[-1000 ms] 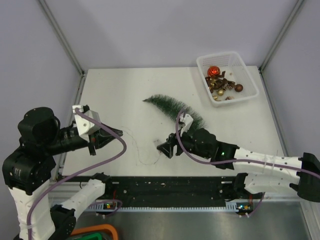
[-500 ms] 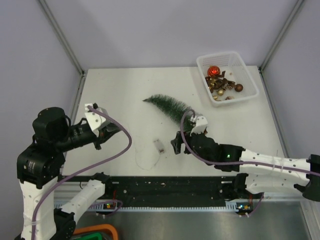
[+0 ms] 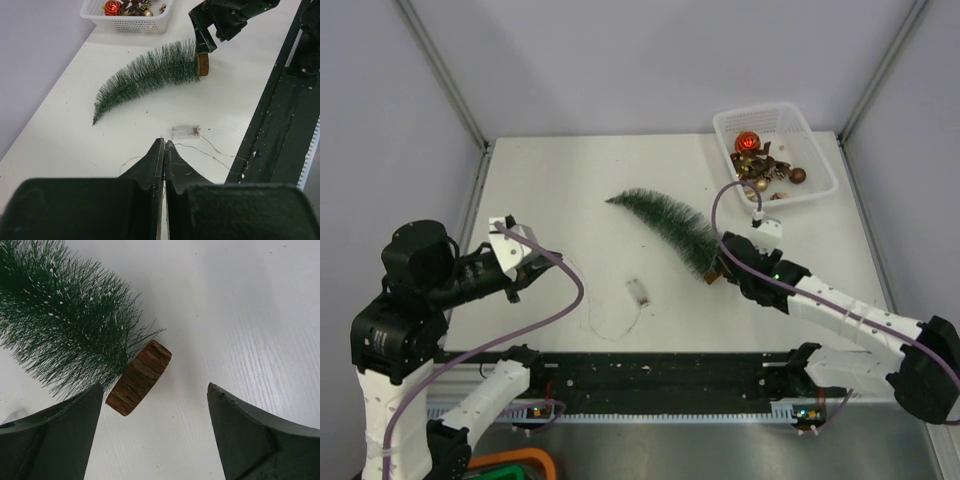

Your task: Decorate the small christmas tree

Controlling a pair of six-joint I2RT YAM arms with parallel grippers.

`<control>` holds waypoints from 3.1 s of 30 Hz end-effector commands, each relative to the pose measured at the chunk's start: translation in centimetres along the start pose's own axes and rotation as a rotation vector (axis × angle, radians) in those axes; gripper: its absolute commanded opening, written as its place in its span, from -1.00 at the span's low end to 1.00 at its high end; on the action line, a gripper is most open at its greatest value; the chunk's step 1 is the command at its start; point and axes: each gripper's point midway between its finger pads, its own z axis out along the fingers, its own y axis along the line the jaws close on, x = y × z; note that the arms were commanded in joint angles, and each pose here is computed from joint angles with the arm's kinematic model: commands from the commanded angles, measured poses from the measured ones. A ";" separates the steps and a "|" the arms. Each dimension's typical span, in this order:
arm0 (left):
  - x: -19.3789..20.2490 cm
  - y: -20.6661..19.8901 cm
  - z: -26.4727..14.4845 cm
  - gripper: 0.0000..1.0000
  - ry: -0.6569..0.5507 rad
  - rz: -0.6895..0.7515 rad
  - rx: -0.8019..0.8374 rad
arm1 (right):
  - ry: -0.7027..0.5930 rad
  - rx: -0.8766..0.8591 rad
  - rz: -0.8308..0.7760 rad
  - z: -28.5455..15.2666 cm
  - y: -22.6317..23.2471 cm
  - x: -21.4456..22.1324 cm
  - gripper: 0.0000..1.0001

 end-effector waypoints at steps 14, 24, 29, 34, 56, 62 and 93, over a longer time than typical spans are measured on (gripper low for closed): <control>0.1 0.1 -1.3 -0.88 0.009 0.113 -0.041 | 0.020 0.027 0.045 4.1 2.1 0.7 -0.19; 1.0 0.5 -1.2 -0.88 0.040 0.146 -0.060 | -0.005 -0.068 0.027 2.4 6.0 -1.4 -1.00; 1.0 1.5 -1.4 -0.88 0.053 0.191 -0.103 | -0.039 -0.057 0.002 1.8 6.1 -1.7 -1.00; 0.4 3.5 -1.8 -0.88 0.069 0.286 -0.181 | -0.067 -0.078 -0.036 0.8 7.5 -1.8 -1.00; -3.2 5.3 -3.0 -0.86 0.055 0.444 -0.221 | -0.087 -0.045 -0.319 0.9 12.4 2.4 -1.00; -4.4 5.1 -3.6 -0.85 0.029 0.461 -0.232 | -0.153 -0.024 -0.286 0.8 13.0 -0.9 -1.00; -10.3 7.3 -4.5 -0.85 -0.208 0.568 -0.407 | -0.122 -0.136 -0.347 -0.9 15.3 1.3 -1.00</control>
